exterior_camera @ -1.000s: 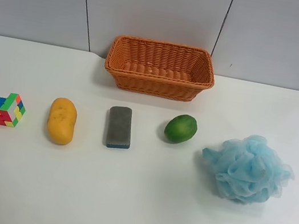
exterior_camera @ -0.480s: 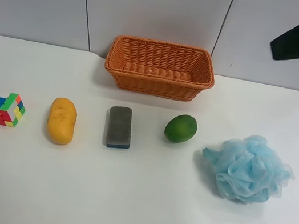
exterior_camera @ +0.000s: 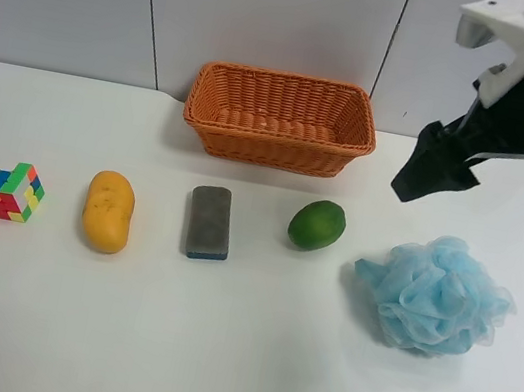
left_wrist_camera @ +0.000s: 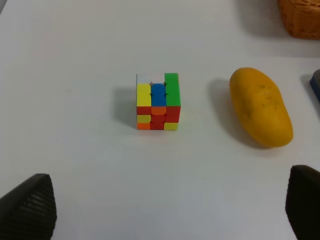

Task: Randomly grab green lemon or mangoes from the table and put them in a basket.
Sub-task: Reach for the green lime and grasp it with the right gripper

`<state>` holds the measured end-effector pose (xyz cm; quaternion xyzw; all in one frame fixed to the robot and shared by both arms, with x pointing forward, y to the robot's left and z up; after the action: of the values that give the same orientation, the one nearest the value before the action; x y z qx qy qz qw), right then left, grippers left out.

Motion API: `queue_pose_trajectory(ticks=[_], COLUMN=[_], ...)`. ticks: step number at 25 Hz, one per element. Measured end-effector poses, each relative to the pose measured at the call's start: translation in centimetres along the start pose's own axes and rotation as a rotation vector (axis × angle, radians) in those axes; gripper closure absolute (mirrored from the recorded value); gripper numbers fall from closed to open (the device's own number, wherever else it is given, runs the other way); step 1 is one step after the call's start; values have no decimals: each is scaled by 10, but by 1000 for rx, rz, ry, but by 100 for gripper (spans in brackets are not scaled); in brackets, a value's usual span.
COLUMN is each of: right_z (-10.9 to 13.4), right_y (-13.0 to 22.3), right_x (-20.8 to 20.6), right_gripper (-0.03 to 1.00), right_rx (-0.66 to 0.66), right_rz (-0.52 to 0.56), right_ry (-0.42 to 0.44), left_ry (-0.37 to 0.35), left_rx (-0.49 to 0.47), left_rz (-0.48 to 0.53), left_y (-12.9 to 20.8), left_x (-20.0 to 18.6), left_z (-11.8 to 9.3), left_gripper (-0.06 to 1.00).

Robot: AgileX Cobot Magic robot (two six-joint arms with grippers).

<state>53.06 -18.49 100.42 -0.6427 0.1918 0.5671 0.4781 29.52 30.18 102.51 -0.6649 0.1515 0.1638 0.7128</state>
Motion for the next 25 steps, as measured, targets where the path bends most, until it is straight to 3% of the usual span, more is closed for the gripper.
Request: queue_pose_trajectory(ticks=[14,25], right_z=[2,2], right_y=[-24,-12], right_x=[110,155], right_gripper=[-2,-2], right_rx=[6,5], right_rz=[26,113], right_ry=[-15,0], left_ry=[0,0], left_rx=[0,1], left_rz=[0,0], left_y=[0,0], left_x=[0,0], left_z=[0,0], left_gripper=[5,5])
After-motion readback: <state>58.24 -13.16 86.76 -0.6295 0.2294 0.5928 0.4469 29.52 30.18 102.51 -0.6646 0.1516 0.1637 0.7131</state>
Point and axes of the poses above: a point on each arm's last joint axis where the gripper is mounted, x pointing out along that axis toward the gripper, z along the wrist's bending axis when the last joint is at zero, y = z × x, the point moved 7 cm from there along x, pointing out along that axis toward the gripper, and after that the axes turned 6 degrees about x, right-handed, at the moved point
